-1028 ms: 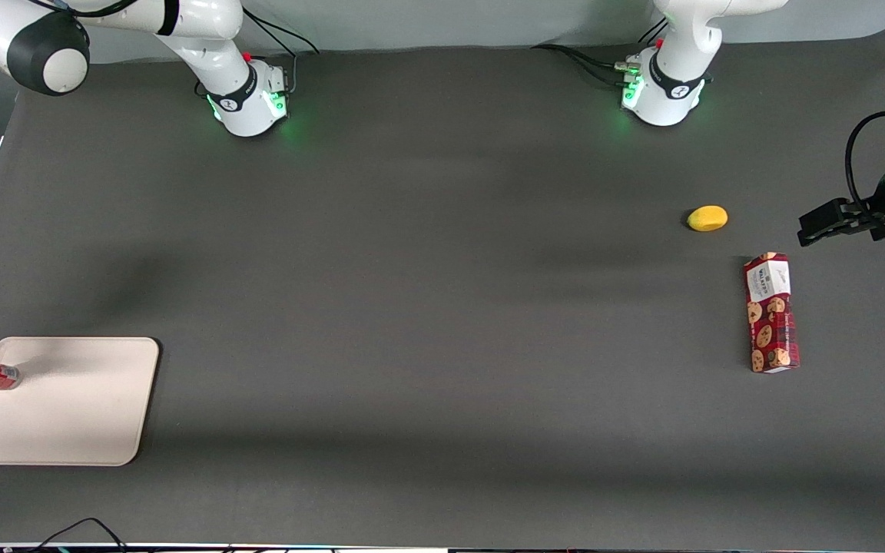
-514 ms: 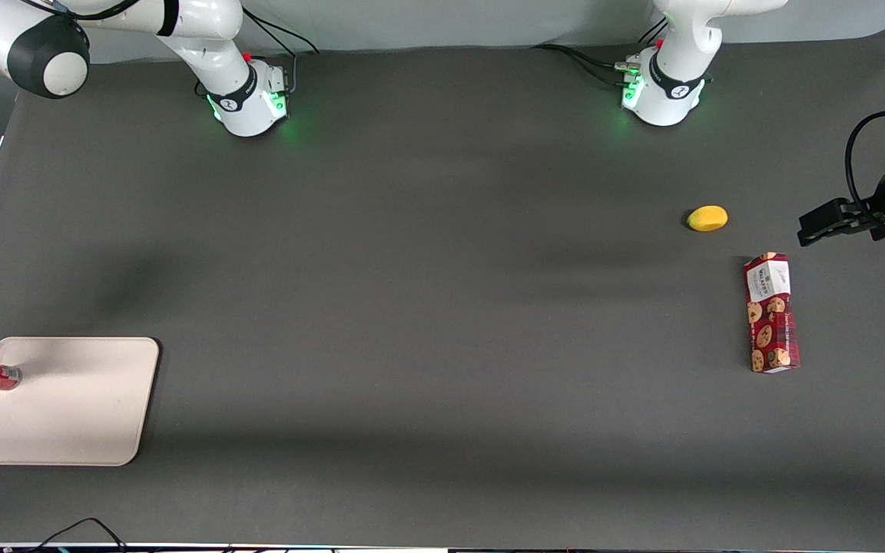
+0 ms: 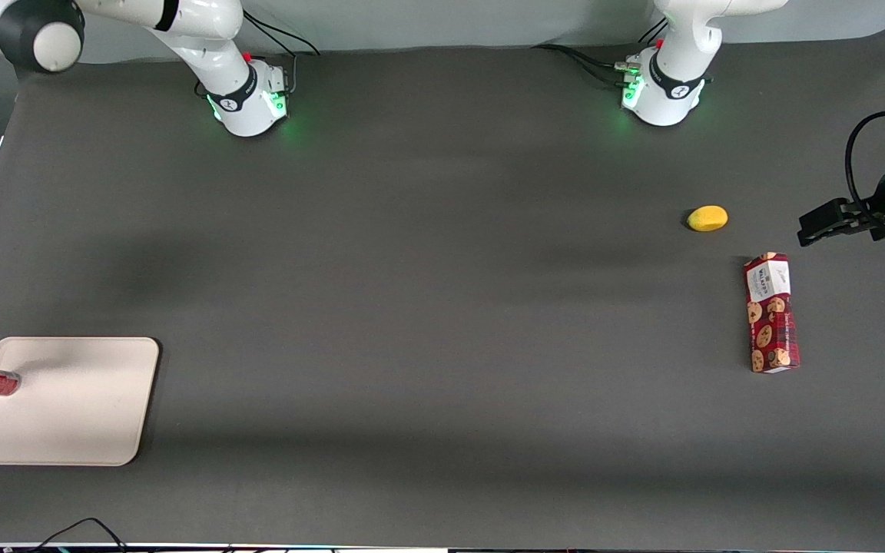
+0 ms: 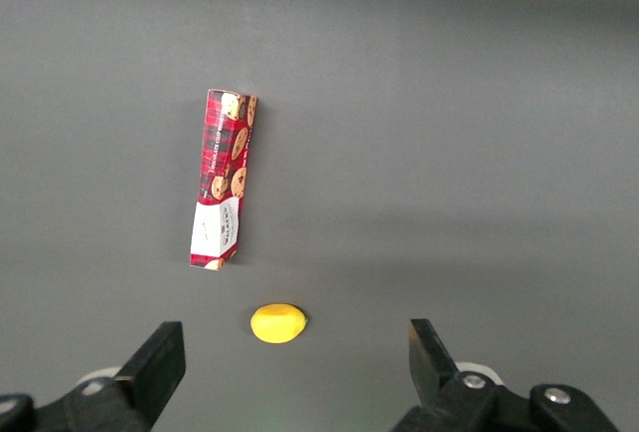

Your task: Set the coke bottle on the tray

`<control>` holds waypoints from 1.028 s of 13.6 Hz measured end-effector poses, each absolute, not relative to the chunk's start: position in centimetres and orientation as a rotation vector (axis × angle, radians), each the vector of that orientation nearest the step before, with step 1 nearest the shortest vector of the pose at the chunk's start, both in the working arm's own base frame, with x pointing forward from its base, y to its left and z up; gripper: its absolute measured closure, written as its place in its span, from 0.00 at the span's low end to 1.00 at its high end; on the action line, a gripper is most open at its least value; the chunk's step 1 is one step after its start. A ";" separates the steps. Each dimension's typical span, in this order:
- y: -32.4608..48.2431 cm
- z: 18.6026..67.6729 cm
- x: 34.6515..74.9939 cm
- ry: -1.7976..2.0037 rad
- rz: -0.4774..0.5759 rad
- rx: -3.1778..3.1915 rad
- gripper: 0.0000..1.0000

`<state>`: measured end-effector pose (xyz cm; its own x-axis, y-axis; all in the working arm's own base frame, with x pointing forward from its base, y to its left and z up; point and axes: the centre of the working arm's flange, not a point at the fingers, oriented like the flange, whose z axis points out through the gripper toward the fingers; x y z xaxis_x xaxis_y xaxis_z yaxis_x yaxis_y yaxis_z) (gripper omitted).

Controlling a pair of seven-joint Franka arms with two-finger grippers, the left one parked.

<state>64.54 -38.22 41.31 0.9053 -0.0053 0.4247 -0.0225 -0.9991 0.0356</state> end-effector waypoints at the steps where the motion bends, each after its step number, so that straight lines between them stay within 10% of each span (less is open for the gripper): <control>1: -36.8 42.7 64.3 -0.021 0.682 3.046 0.00; 14: -1.8 60.1 57.3 -0.150 0.262 3.183 0.00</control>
